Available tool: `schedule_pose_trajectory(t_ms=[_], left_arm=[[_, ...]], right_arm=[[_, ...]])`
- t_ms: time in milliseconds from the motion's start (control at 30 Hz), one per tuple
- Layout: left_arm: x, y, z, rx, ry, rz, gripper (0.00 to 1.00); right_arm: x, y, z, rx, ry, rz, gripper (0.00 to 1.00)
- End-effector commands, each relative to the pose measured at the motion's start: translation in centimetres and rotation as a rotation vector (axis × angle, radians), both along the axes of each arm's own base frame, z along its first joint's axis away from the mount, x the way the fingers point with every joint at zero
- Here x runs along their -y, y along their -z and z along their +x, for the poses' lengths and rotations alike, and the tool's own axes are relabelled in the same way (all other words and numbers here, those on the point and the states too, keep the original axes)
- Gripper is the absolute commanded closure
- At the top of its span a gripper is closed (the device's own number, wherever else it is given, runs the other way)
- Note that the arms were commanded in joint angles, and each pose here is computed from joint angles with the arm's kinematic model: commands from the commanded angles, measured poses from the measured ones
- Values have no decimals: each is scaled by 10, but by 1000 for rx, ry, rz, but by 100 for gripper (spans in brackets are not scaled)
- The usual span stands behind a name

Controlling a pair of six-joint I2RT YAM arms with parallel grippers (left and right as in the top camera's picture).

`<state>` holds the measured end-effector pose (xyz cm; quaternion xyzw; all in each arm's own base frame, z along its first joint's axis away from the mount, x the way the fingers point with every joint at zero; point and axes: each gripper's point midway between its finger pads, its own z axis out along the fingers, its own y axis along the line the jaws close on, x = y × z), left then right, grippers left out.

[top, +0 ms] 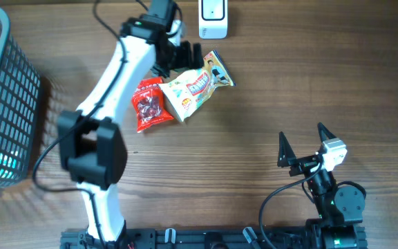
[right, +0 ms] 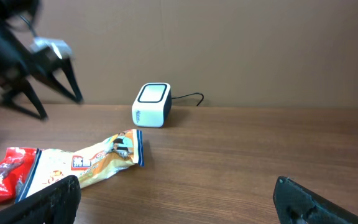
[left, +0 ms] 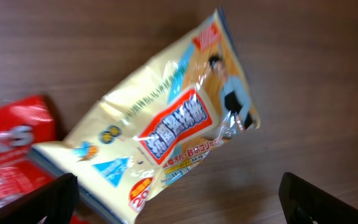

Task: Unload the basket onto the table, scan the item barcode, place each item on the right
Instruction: 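Carry the cream bag out and place it beside the red bag, then reach the left gripper into the basket toward the orange tissue pack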

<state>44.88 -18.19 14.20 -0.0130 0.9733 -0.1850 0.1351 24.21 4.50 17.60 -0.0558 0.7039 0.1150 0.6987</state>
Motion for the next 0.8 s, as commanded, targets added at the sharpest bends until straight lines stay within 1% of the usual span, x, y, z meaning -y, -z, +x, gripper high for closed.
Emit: schedule_pose_trajectory(t_ms=[0,100,200,300,367,433,467,567,767], left_arm=[[-46,-107,0,236,-93,-50,0],[-95,-160,-8,369,-205,-20,0],[-170,-202,-29,478,-401,107,0],[-242,-227,-56,532,-603,241,0],[-284,-236,-74,541,-725,304,0],[-318,-237,-89,527,-840,328,0],[-341,-234,-100,503,-928,330,0],[-385,-217,-120,422,-1091,330,0],[-456,-169,-147,246,-1269,363,0]], right_arm=[[1,-2,0,12,9,-5,0],[1,-2,0,12,9,-5,0],[1,-2,0,12,9,-5,0],[1,-2,0,12,9,-5,0],[1,-2,0,12,9,-5,0],[1,-2,0,12,9,-5,0],[1,-2,0,12,9,-5,0],[1,-2,0,12,9,-5,0],[1,-2,0,12,9,-5,0]])
